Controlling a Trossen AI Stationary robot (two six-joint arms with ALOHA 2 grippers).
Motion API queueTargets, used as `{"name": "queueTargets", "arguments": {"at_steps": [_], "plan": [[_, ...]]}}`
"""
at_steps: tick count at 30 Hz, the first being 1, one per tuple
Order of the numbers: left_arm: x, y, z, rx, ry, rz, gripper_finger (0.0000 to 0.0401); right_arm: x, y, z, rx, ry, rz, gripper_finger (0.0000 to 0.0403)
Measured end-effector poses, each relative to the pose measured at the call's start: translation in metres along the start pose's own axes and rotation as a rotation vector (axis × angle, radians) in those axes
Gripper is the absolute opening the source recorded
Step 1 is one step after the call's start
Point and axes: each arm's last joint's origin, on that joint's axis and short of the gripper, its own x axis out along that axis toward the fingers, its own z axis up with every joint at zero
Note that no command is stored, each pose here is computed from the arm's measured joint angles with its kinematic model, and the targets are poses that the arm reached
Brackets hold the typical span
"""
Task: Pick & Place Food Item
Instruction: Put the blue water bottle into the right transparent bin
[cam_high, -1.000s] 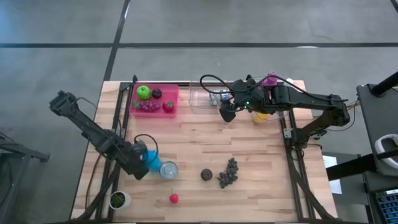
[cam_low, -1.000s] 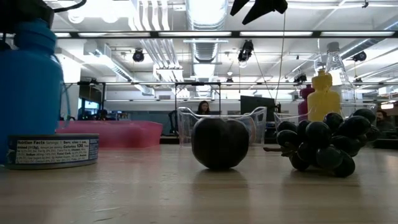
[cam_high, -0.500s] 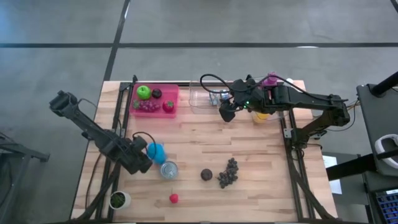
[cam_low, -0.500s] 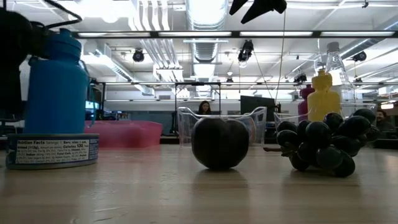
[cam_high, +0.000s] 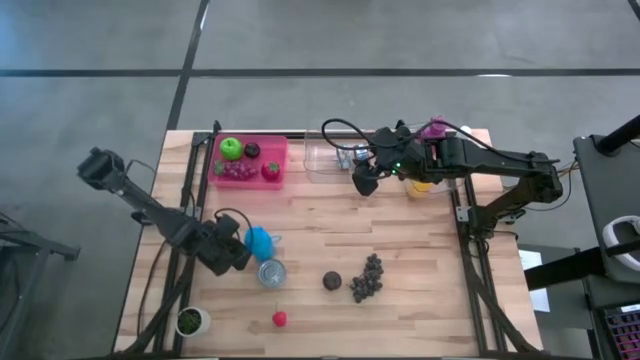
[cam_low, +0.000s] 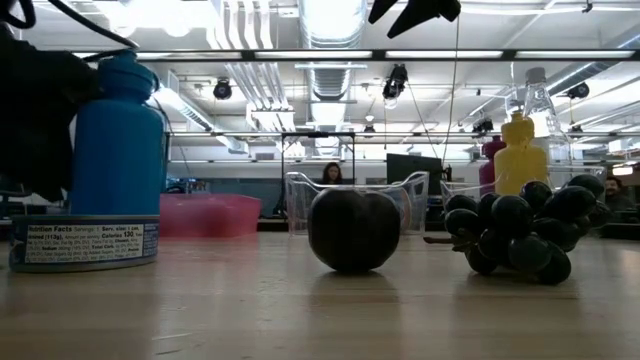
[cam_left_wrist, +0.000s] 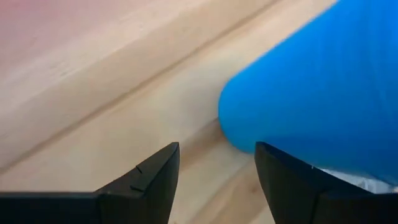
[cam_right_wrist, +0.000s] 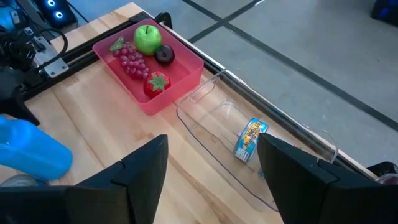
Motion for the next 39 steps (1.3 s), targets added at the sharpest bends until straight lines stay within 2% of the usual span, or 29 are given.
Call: {"name": "queueTargets", "arguments": {"at_steps": [12,19,26,39], "plan": [[0.025,-0.003,0.016,-0.034,-0.105,-0.116,0.0205,0.0,0.0,0.0,0.001,-0.002,0.0,0.0244],[0.045,-0.014,0.033,-0.015,-0.164,-0.123,0.0198,0.0,0.0,0.0,0.001,-0.002,0.0,0.0252],[0.06,-0.033,0.048,0.003,-0.199,-0.156,0.0203,0.0,0.0,0.0,0.001,-0.002,0.0,0.0256],[0.085,-0.077,0.065,0.059,-0.206,-0.128,0.0216,0.0,0.0,0.0,0.001,-0.003,0.001,0.024]]}}
